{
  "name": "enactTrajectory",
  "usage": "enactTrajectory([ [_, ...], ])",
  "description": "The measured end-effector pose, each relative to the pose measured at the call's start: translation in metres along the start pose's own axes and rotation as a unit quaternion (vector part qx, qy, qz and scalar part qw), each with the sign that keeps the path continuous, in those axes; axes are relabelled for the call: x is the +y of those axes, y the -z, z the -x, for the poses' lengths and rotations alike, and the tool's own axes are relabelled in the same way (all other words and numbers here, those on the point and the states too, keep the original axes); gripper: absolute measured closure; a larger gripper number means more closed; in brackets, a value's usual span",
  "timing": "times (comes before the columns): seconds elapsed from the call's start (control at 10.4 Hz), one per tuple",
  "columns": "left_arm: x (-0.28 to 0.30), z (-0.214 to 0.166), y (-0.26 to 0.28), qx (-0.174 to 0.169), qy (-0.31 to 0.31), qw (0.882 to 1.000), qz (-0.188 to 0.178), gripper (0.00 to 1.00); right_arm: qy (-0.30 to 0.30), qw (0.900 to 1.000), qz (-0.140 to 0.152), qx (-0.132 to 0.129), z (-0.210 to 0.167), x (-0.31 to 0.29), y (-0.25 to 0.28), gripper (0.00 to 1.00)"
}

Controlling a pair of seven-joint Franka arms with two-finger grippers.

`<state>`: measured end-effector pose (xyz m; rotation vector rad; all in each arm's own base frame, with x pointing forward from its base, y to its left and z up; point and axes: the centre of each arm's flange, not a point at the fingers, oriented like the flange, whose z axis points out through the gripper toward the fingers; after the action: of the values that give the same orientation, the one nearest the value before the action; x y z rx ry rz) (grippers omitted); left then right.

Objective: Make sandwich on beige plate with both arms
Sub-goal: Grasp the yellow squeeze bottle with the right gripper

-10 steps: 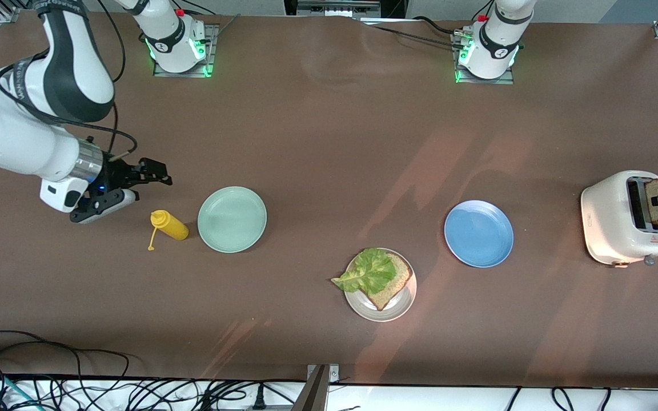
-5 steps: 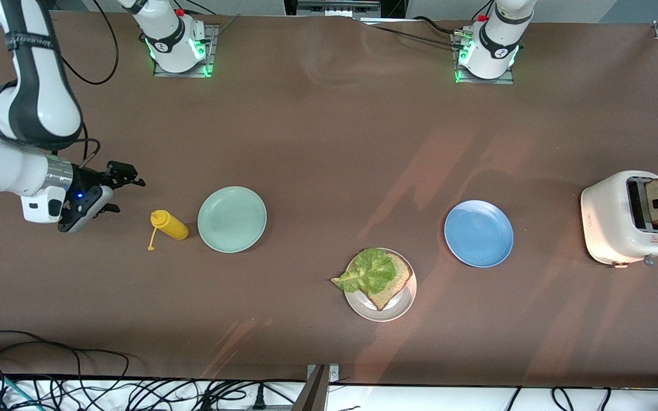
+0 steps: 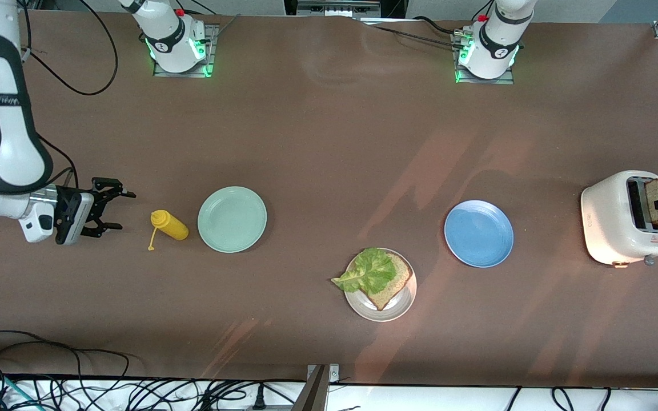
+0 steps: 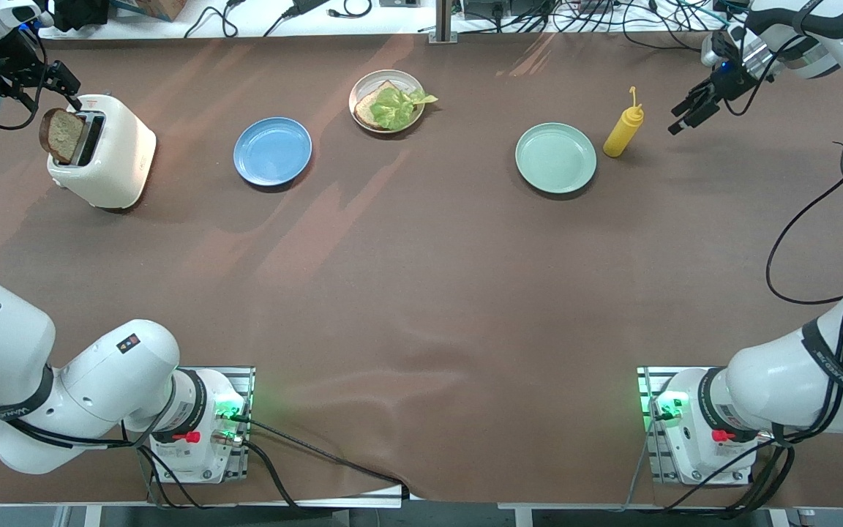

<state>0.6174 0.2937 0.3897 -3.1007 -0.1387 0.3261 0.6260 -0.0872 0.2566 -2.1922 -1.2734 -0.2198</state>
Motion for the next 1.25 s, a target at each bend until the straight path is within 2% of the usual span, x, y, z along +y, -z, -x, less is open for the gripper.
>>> enactTrajectory([
  [0.19, 0.000, 0.000, 0.000, 0.000, -0.001, 1.000, 0.000, 0.04, 0.038, 0.997, -0.042, 0.046, 0.024, 0.020, -0.023, 0.00],
  [0.38, 0.000, 0.000, -0.001, 0.000, -0.002, 1.000, 0.000, 0.04, 0.104, 0.987, -0.066, 0.099, 0.027, 0.034, -0.049, 0.00],
  [0.57, 0.000, 0.000, -0.001, 0.000, -0.002, 1.000, 0.000, 0.03, 0.162, 0.973, -0.077, 0.141, 0.031, 0.038, -0.068, 0.00],
  [0.86, 0.000, 0.000, -0.001, 0.001, -0.003, 1.000, 0.000, 0.04, 0.203, 0.957, -0.079, 0.192, 0.055, 0.048, -0.107, 0.00],
  [1.05, 0.000, -0.001, -0.001, 0.001, -0.003, 1.000, 0.000, 0.03, 0.203, 0.950, -0.087, 0.219, 0.063, 0.050, -0.132, 0.00],
  [1.25, 0.000, -0.001, -0.001, 0.001, -0.003, 1.000, 0.000, 0.03, 0.201, 0.948, -0.087, 0.231, 0.056, 0.051, -0.141, 0.01],
])
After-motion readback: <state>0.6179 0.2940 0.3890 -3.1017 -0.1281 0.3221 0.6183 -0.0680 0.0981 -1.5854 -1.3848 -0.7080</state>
